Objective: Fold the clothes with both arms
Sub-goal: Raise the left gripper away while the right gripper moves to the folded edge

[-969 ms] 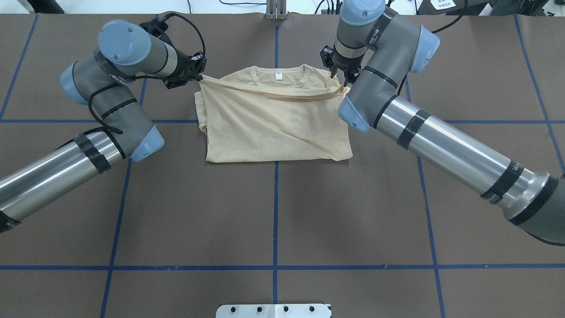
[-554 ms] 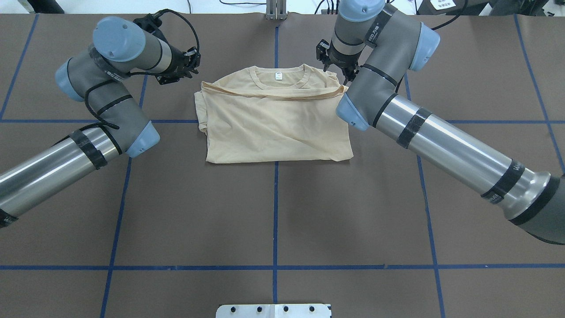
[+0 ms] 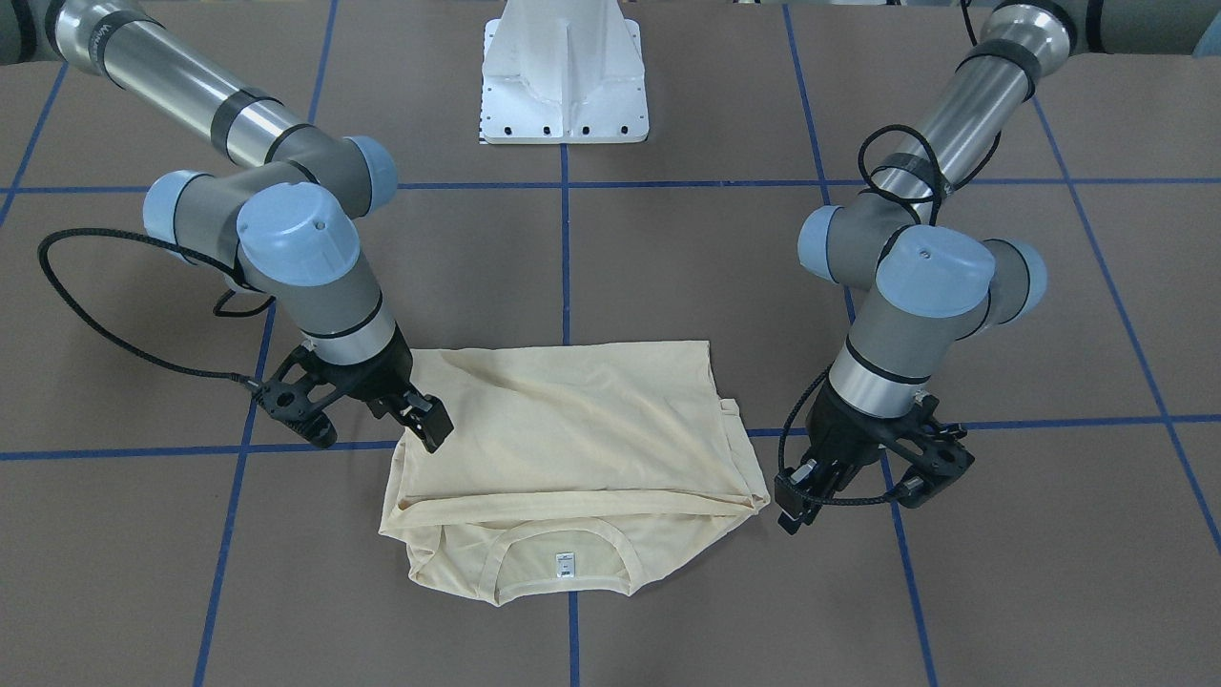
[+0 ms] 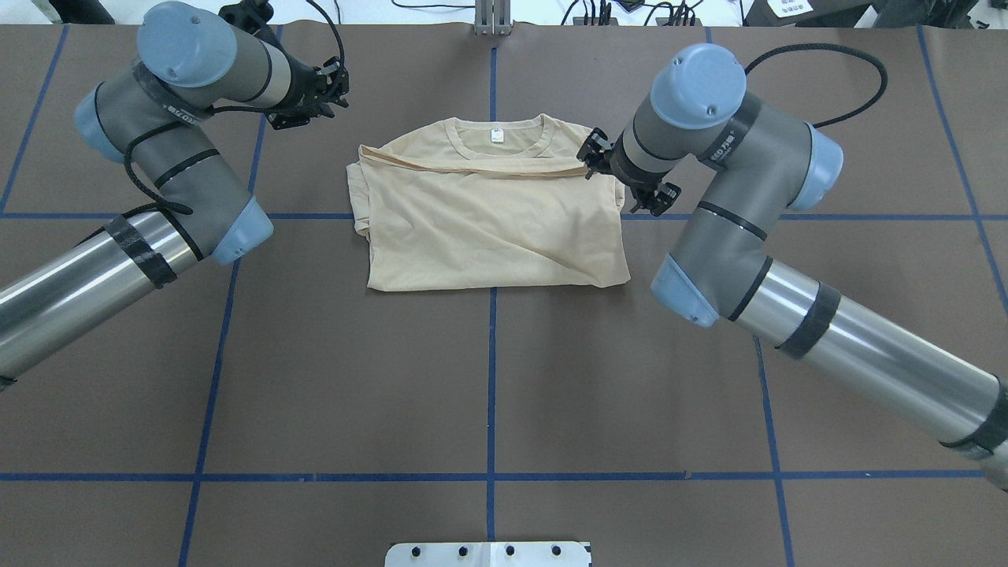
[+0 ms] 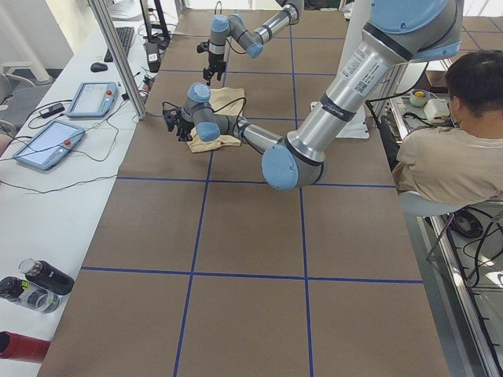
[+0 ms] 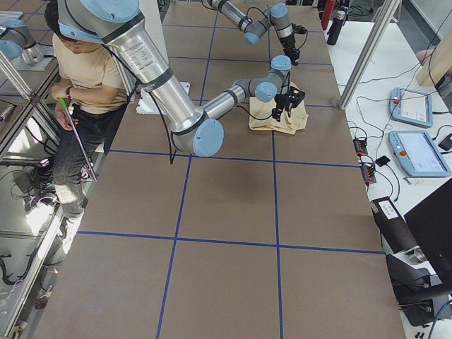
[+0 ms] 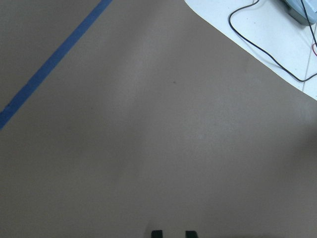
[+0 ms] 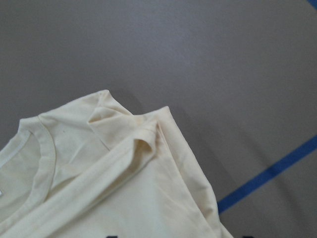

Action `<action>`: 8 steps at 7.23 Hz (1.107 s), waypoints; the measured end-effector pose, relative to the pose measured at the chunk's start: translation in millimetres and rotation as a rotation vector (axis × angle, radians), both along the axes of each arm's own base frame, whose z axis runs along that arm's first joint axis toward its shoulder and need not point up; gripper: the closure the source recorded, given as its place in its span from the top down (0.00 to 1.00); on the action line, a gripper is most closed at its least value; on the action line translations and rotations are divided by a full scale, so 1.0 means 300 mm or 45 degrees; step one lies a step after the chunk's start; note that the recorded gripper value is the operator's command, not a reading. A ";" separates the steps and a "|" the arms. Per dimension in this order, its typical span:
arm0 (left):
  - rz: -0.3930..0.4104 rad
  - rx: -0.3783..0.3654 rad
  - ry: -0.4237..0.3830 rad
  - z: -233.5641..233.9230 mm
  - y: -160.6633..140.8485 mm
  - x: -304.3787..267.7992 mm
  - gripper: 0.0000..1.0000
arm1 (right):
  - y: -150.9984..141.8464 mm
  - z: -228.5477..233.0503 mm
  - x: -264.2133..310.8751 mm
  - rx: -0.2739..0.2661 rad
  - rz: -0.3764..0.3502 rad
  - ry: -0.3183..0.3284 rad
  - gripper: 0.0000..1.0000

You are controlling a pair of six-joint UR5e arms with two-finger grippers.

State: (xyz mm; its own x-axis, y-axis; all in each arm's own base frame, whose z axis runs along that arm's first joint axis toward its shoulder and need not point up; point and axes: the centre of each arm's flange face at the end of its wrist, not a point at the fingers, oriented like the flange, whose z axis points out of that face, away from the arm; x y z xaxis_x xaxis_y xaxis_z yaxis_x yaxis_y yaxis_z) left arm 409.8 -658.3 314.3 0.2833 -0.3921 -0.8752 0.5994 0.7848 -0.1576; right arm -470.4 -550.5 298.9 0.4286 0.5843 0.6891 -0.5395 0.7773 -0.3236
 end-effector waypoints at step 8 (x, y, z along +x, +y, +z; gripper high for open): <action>-0.004 0.047 0.049 -0.030 0.115 -0.088 0.36 | 0.312 0.139 -0.129 -0.127 0.325 0.026 0.83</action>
